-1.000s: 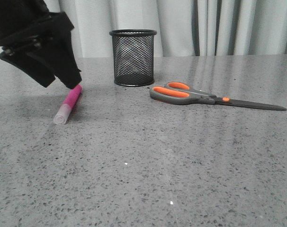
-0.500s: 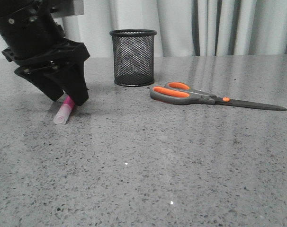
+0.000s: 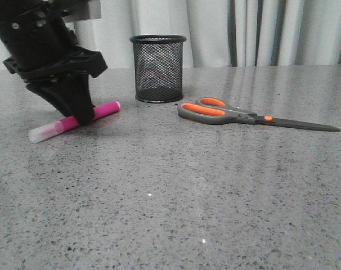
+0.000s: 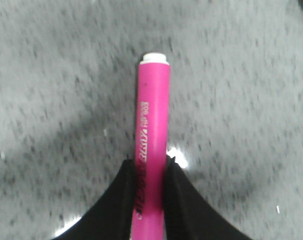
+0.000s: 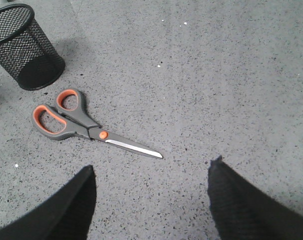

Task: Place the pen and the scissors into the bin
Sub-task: 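Close the left gripper on the highlighter and lift it, then carry the highlighter over the mesh cup and drop it in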

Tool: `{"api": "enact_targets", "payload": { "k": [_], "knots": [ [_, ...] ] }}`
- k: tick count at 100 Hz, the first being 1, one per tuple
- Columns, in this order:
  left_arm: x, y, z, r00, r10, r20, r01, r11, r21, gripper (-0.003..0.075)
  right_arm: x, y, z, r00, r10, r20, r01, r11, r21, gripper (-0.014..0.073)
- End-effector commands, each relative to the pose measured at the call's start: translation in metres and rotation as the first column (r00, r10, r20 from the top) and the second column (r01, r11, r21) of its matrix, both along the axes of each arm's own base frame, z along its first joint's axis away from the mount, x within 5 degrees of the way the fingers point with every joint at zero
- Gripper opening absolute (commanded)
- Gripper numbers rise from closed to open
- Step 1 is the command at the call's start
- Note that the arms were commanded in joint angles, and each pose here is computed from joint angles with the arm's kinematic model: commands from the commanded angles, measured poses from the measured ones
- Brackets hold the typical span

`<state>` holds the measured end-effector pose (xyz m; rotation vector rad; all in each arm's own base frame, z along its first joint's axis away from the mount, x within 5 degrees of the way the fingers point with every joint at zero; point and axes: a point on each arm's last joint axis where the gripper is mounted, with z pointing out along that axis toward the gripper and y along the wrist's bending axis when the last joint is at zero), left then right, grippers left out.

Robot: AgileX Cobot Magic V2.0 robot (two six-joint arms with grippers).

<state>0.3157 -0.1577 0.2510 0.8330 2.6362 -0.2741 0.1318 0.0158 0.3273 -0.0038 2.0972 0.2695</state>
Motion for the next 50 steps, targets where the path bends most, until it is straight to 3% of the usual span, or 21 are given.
{"api": "enact_targets", "payload": {
  "k": [1, 10, 28, 50],
  "knots": [
    [-0.010, 0.003, 0.043, 0.992, 0.004, 0.129, 0.003, 0.999, -0.054, -0.0020, 0.006, -0.002, 0.015, 0.996, -0.023, 0.087, 0.023, 1.000, -0.006, 0.0433],
    [-0.017, 0.007, 0.076, 0.964, 0.025, 0.264, 0.005, 0.994, -0.112, -0.0020, 0.007, -0.002, 0.014, 0.997, -0.023, 0.080, 0.023, 1.000, -0.006, 0.0433],
    [-0.031, 0.014, 0.141, 0.816, 0.169, 0.553, 0.026, 0.945, -0.327, -0.0019, 0.010, -0.002, 0.012, 0.997, -0.023, 0.070, 0.023, 1.000, -0.006, 0.0433],
    [-0.019, -0.013, 0.149, 0.697, 0.216, 0.684, 0.134, 0.897, -0.420, -0.0019, 0.010, -0.003, 0.013, 0.997, -0.024, 0.072, 0.024, 1.000, -0.006, 0.0433]
  ]
}}
